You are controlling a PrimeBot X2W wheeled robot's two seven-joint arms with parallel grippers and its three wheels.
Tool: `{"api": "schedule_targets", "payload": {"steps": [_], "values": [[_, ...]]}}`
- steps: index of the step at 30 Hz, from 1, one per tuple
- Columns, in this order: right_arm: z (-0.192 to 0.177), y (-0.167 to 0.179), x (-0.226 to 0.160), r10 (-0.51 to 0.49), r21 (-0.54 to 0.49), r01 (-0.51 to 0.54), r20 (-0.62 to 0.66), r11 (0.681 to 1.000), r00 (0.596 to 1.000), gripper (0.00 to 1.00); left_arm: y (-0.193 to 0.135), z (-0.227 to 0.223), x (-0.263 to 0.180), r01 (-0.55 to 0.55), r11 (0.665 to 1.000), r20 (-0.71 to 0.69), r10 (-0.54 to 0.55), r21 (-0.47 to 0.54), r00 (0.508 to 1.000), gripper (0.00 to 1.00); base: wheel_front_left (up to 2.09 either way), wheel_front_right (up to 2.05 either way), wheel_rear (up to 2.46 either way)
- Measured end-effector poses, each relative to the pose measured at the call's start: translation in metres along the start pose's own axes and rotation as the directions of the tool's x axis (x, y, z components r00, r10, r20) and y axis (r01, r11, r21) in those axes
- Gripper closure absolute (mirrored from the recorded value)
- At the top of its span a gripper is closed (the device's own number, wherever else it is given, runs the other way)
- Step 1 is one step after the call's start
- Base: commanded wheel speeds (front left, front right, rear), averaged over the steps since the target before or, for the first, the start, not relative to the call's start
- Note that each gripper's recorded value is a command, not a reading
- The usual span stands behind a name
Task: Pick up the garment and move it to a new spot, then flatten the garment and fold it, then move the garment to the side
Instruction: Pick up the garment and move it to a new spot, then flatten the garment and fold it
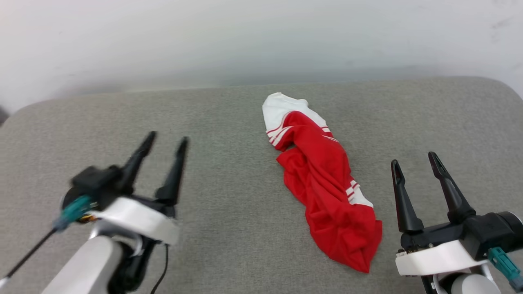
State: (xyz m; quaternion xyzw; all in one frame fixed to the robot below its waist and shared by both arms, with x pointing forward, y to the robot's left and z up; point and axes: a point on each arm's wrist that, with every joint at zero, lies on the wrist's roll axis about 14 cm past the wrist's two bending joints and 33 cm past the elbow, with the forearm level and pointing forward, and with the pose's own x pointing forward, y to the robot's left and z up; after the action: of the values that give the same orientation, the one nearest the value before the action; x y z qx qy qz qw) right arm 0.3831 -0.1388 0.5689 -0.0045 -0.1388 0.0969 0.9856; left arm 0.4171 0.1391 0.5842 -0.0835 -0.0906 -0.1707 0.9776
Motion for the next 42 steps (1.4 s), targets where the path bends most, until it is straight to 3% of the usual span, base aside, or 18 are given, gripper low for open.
{"api": "schedule_targets", "payload": {"steps": [5,9,14,18,26,33,37,42], "values": [[-0.002,0.01,0.001,0.029,0.011,-0.029,-0.005,1.0,1.0,0.0,0.045,0.016,-0.038,-0.181,0.983,0.063,0.182,-0.013,0.981,0.0,0.0,0.0,0.0],[-0.003,0.013,0.001,0.038,0.014,-0.037,-0.007,0.999,0.999,0.0,0.044,-0.001,-0.064,-0.226,0.973,0.033,0.228,-0.048,0.973,0.0,0.0,0.0,0.0],[-0.002,0.014,0.001,0.04,0.016,-0.04,-0.003,0.999,0.999,0.0,0.036,-0.023,-0.079,-0.243,0.965,-0.007,0.243,-0.098,0.97,0.0,0.0,0.0,0.0],[-0.001,0.009,0.0,0.016,0.064,-0.017,0.002,0.998,1.0,0.0,0.027,-0.032,-0.077,-0.216,0.972,-0.021,0.215,-0.094,0.976,0.0,0.0,0.0,0.0],[-0.006,0.008,0.0,0.016,0.056,-0.015,-0.013,0.998,1.0,0.0,0.018,-0.039,-0.065,-0.179,0.98,-0.024,0.177,-0.088,0.984,0.0,0.0,0.0,0.0],[-0.014,0.006,0.005,0.015,0.039,-0.014,-0.031,0.999,0.999,0.0,0.006,-0.051,-0.042,-0.084,0.995,-0.063,0.08,-0.062,0.995,0.0,0.0,0.0,0.0],[-0.022,-0.001,0.016,0.004,0.03,-0.003,-0.038,1.0,0.999,0.0,-0.011,-0.058,0.006,0.057,0.996,-0.139,-0.067,-0.075,0.988,0.0,0.0,0.0,0.0],[-0.044,-0.011,0.023,-0.018,0.019,0.02,-0.085,1.0,0.996,0.0,-0.035,-0.063,0.069,0.23,0.97,-0.251,-0.244,-0.082,0.937,0.0,0.0,0.0,0.0]]}}
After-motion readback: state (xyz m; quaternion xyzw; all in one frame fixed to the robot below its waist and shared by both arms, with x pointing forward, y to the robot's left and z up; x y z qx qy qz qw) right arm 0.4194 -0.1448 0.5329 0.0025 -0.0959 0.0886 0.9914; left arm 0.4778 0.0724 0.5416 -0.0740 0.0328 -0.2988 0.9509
